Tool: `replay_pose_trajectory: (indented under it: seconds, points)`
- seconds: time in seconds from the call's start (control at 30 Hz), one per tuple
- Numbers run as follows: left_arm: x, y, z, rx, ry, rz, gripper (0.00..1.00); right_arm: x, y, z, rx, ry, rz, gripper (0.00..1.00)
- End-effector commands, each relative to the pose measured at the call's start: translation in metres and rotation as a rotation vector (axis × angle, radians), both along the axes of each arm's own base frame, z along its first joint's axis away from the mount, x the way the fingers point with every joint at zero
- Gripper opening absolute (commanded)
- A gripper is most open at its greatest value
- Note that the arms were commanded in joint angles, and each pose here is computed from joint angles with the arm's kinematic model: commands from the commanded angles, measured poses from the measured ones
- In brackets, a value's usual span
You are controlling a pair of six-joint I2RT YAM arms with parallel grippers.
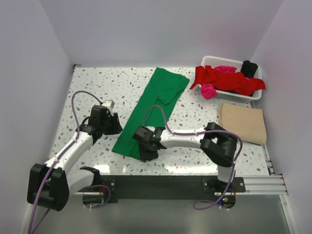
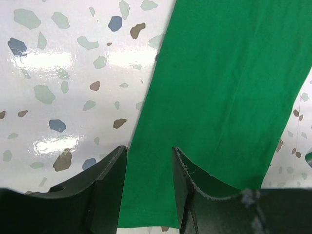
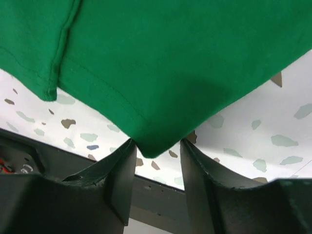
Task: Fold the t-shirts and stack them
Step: Fold the tshirt
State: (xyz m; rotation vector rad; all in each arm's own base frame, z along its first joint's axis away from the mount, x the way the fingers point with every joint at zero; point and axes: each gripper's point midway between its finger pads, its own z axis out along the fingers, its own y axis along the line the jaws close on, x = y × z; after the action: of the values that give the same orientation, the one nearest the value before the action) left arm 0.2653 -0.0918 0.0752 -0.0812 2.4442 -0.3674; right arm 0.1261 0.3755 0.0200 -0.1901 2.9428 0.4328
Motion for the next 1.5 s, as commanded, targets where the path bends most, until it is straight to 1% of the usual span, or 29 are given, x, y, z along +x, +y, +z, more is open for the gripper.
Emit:
replay_pose_trajectory:
  seconds: [0.0, 0.07, 0.1, 0.17, 0.2, 0.23, 0.33, 0.37, 0.4, 0.47, 0.57, 0.7, 0.73, 0.8, 0.83, 0.97, 1.1, 1.23, 1.27, 1.33, 1.47]
  points:
    - [0.002, -0.001, 0.007, -0.002, -0.035, -0.028, 0.47, 0.014, -0.001, 0.003, -0.041, -0.065, -0.047, 0.42]
    - [0.002, -0.001, 0.009, -0.008, -0.045, -0.029, 0.47, 0.013, -0.006, 0.003, -0.055, -0.071, -0.051, 0.38]
    - [0.001, -0.002, 0.010, -0.012, -0.049, -0.030, 0.47, 0.013, -0.011, 0.001, -0.067, -0.071, -0.053, 0.34]
    - [0.001, -0.003, 0.012, -0.018, -0.053, -0.033, 0.47, 0.010, -0.018, 0.001, -0.089, -0.068, -0.051, 0.28]
    - [0.000, -0.005, 0.012, -0.031, -0.051, -0.037, 0.47, 0.008, -0.023, -0.001, -0.106, -0.061, -0.051, 0.21]
    - [0.000, -0.007, 0.014, -0.039, -0.052, -0.041, 0.47, 0.005, -0.030, -0.001, -0.126, -0.051, -0.050, 0.19]
    - [-0.004, -0.014, 0.016, -0.068, -0.053, -0.053, 0.47, -0.004, -0.050, 0.001, -0.157, -0.038, -0.051, 0.18]
    - [-0.006, -0.015, 0.016, -0.073, -0.055, -0.055, 0.47, -0.005, -0.055, 0.008, -0.148, -0.043, -0.058, 0.18]
    - [-0.009, -0.018, 0.015, -0.082, -0.048, -0.046, 0.47, -0.009, -0.068, 0.004, -0.175, -0.043, -0.063, 0.18]
    - [-0.018, -0.031, 0.011, -0.087, -0.032, -0.079, 0.47, -0.013, -0.081, 0.013, -0.178, -0.051, -0.071, 0.18]
    - [-0.038, -0.053, -0.001, -0.089, 0.014, -0.117, 0.47, -0.022, -0.109, 0.010, -0.224, -0.042, -0.089, 0.17]
    - [-0.072, -0.073, -0.021, -0.184, 0.132, -0.143, 0.46, -0.032, -0.141, 0.018, -0.222, -0.059, -0.123, 0.18]
    - [-0.085, -0.083, -0.024, -0.206, 0.163, -0.187, 0.45, -0.034, -0.148, 0.019, -0.227, -0.061, -0.129, 0.19]
    - [-0.104, -0.088, -0.034, -0.211, 0.221, -0.182, 0.46, -0.040, -0.158, 0.017, -0.228, -0.054, -0.130, 0.21]
    - [-0.118, -0.092, -0.042, -0.204, 0.255, -0.210, 0.47, -0.041, -0.158, 0.021, -0.200, -0.054, -0.131, 0.22]
    - [-0.147, -0.106, -0.051, -0.269, 0.333, -0.235, 0.48, -0.047, -0.159, 0.018, -0.151, -0.046, -0.122, 0.25]
    - [-0.156, -0.117, -0.048, -0.304, 0.356, -0.259, 0.51, -0.051, -0.159, 0.013, -0.154, -0.027, -0.089, 0.28]
    - [-0.166, -0.118, -0.056, -0.267, 0.398, -0.272, 0.53, -0.052, -0.156, 0.013, -0.157, -0.019, -0.060, 0.29]
    - [-0.169, -0.116, -0.057, -0.255, 0.411, -0.262, 0.52, -0.052, -0.155, 0.016, -0.148, -0.020, -0.058, 0.30]
    - [-0.167, -0.114, -0.055, -0.231, 0.391, -0.244, 0.52, -0.054, -0.153, 0.023, -0.122, -0.017, -0.060, 0.31]
    - [-0.171, -0.106, -0.057, -0.196, 0.398, -0.217, 0.52, -0.056, -0.154, 0.039, -0.038, -0.023, -0.120, 0.39]
